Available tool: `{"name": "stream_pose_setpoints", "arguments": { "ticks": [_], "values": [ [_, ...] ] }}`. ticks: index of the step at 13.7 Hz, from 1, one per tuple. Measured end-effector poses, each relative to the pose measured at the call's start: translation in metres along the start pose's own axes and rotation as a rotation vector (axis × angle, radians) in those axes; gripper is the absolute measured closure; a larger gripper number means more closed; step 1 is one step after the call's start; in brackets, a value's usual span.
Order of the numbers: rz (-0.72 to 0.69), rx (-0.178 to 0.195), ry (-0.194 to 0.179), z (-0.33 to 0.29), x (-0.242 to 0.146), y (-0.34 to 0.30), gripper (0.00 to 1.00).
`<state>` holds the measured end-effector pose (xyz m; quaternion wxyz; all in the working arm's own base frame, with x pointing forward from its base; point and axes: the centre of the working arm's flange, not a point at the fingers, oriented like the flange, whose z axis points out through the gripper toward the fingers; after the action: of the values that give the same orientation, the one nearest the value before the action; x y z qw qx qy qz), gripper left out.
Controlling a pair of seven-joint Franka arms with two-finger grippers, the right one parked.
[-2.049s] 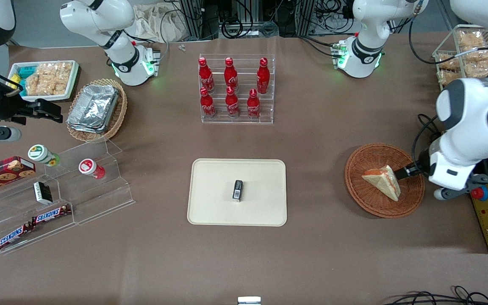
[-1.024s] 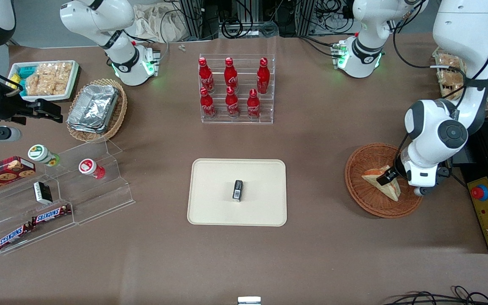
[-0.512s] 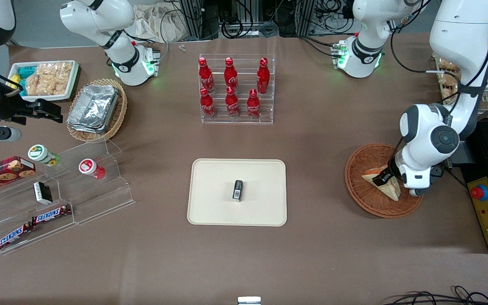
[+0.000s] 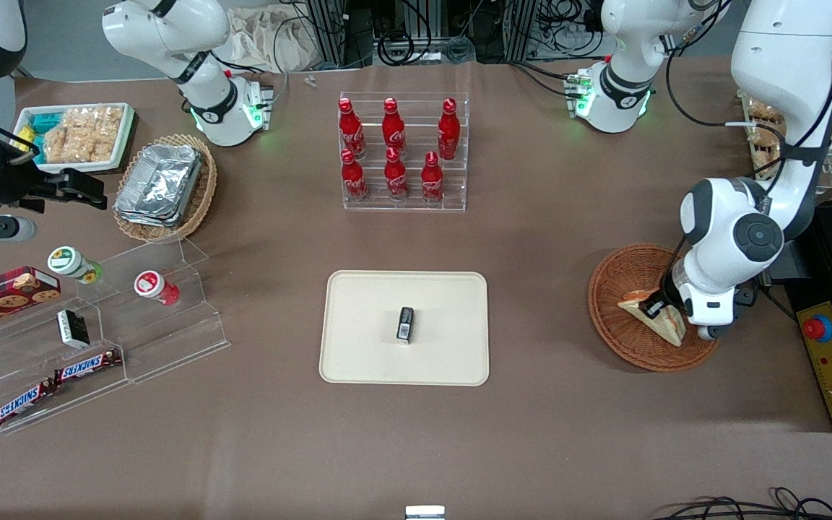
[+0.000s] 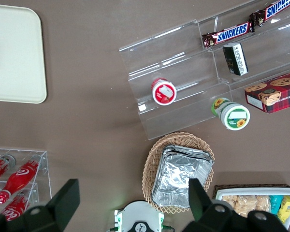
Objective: Place sandwich from basket to tray
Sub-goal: 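Close the left gripper on the sandwich and lift it from the basket, then carry the held sandwich with the left gripper over to the cream tray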
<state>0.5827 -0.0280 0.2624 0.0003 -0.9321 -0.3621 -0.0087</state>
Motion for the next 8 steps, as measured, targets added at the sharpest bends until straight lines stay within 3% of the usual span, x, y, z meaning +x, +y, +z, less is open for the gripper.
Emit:
{"name": "stream_pose_setpoints", "arguments": {
  "ticks": [3,8],
  "values": [
    [0.064,0.039,-0.02,-0.049,0.013,0.013,0.8],
    [0.282,0.062,-0.036,-0.174,0.011,0.05,0.8]
  ]
}}
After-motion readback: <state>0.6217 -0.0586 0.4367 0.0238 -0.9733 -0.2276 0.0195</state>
